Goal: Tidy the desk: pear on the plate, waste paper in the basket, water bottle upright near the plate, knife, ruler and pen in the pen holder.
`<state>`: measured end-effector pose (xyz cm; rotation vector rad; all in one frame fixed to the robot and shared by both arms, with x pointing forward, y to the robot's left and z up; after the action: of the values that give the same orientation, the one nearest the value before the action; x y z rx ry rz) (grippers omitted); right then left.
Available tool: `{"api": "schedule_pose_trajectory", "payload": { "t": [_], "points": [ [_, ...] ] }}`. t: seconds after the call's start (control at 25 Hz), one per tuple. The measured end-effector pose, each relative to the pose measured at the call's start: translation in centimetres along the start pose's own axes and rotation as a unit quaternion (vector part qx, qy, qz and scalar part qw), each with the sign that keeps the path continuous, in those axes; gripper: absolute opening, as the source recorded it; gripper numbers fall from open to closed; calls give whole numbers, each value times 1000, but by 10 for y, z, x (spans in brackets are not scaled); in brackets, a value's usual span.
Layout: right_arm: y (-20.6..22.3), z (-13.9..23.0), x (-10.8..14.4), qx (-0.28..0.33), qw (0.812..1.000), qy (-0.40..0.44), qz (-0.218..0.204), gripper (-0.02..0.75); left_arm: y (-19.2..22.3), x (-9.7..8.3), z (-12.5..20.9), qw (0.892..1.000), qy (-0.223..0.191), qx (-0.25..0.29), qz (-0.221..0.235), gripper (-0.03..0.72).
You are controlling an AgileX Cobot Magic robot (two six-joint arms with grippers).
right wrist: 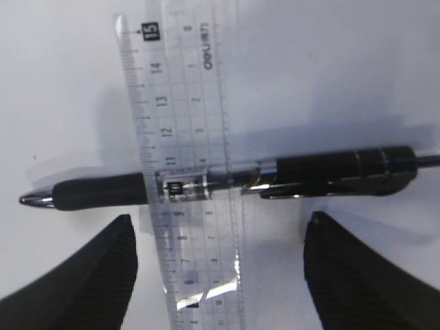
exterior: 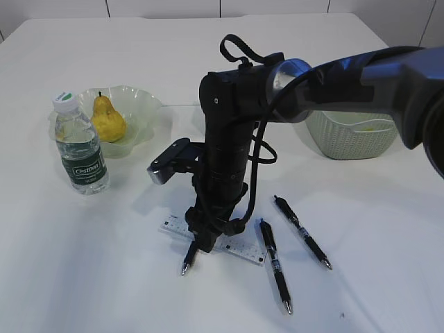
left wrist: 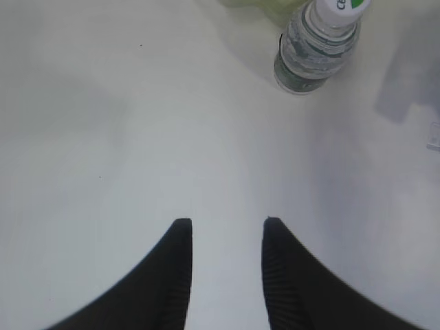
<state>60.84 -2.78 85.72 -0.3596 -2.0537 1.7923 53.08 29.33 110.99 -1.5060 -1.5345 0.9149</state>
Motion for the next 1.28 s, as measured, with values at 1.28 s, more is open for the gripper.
{"api": "schedule_pose_trajectory", "payload": {
  "t": [1.28],
  "points": [
    [5,2,2,8,1000,20,-11,586,0,0,0,1000,0,0,0,239]
  ]
}}
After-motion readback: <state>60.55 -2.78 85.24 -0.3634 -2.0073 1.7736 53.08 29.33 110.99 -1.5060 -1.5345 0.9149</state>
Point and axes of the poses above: a point on each arm's last joint axis where the gripper is mounted, y pointing out along that axis toward the gripper, x along the wrist's bending axis when the last joint is at zero, z = x × y, the point moved 5 cm from there along y, pointing out along that axis toward the gripper, and after that the axes turned 1 degree about -y, right-handed, at the moved point
